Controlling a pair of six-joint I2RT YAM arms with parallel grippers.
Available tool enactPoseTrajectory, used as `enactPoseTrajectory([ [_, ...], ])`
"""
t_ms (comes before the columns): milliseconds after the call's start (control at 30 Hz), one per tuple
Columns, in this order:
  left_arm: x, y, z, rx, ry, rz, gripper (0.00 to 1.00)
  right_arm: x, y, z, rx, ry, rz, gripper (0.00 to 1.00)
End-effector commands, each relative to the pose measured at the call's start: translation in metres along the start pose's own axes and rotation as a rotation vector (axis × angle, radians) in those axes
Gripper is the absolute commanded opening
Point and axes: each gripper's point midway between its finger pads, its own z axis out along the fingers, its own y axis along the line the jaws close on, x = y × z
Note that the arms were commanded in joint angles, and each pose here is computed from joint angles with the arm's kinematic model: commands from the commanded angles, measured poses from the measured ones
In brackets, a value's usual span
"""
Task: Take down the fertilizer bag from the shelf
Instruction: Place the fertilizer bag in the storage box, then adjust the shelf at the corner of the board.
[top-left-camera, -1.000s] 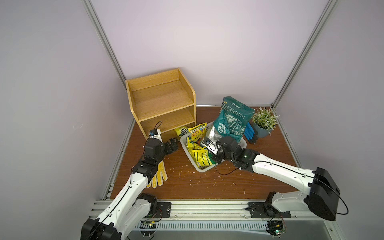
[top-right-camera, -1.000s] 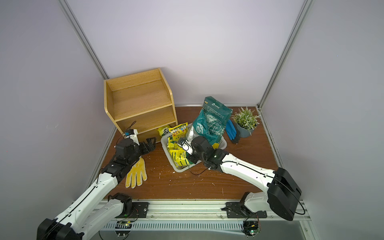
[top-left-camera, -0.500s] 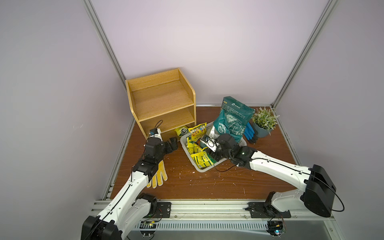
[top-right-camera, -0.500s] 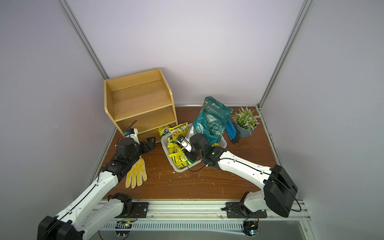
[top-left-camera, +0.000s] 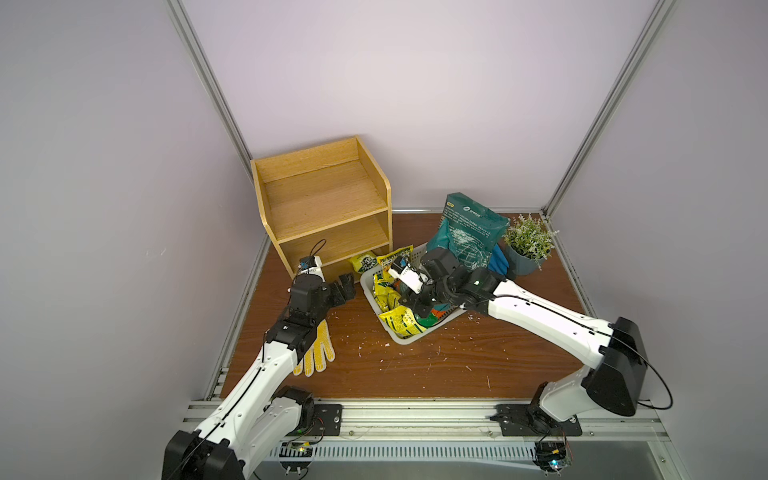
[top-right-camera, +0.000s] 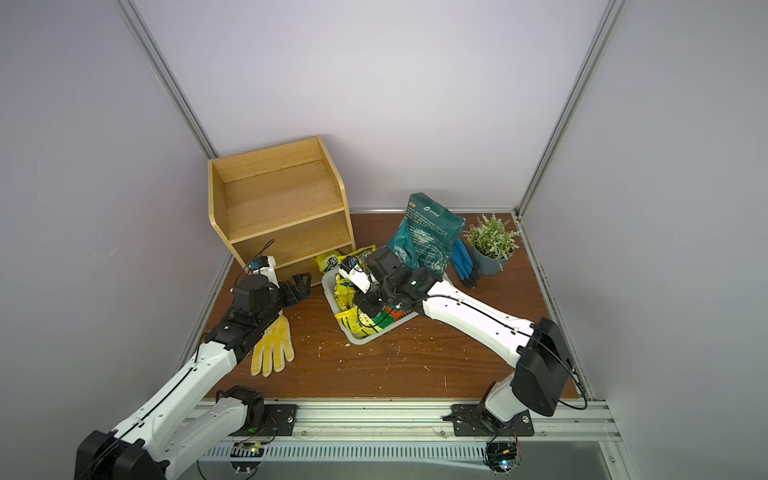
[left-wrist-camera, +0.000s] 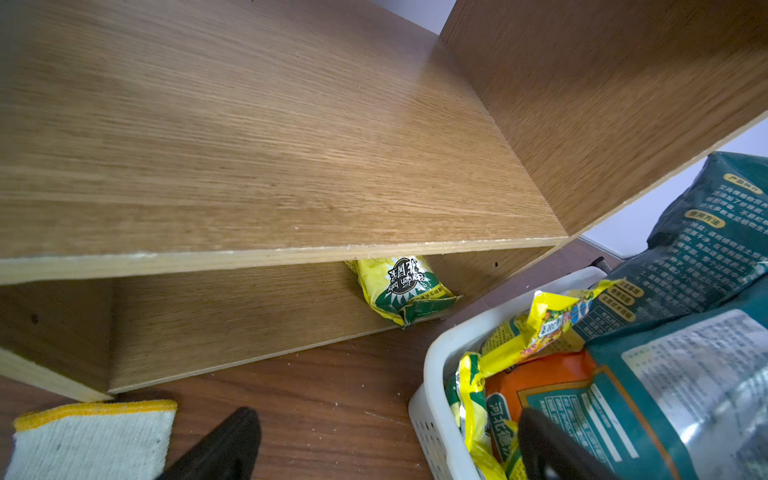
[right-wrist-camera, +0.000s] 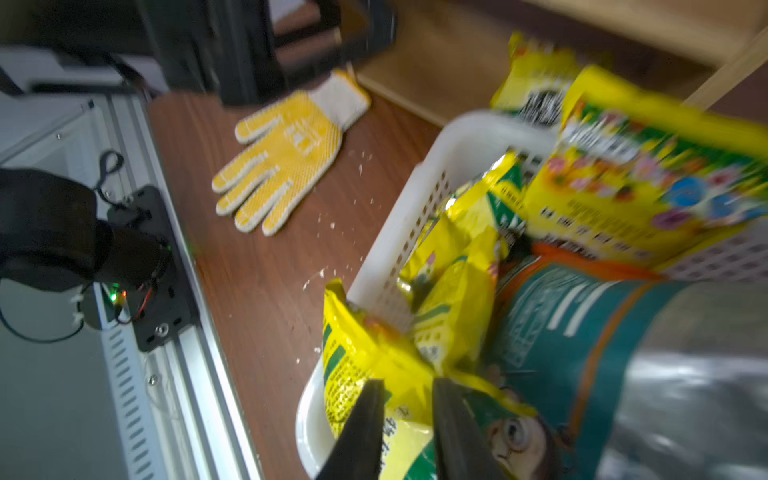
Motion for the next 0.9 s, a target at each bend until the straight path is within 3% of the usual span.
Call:
enactPoseTrajectory([
  [0, 0.001, 0.002, -0.004, -0.013, -0.006, 0.031, 1.0, 0.044, 0.012, 0.016, -0.082, 0.151, 0.127, 0.25],
  [267, -0.007, 0.009, -0.006, -0.054, -0.054, 0.046, 1.0, 0.121, -0.01, 0.076, -0.01, 0.44, 0.15, 0.2],
  [533, -0.019, 0.053, -0.013, -0.215, -0.098, -0.018, 1.0, 0.141, -0.027, 0.092, 0.176, 0.525, -0.02, 0.2],
  [667, -0.04, 0.075, -0.023, -0.26, -0.165, -0.048, 1.0, 0.107, -0.027, 0.081, 0.186, 0.378, -0.001, 0.27],
  [867, -0.073, 0.08, -0.019, -0.301, -0.22, 0.008, 1.0, -0.012, -0.02, 0.019, 0.214, -0.093, -0.023, 0.51],
])
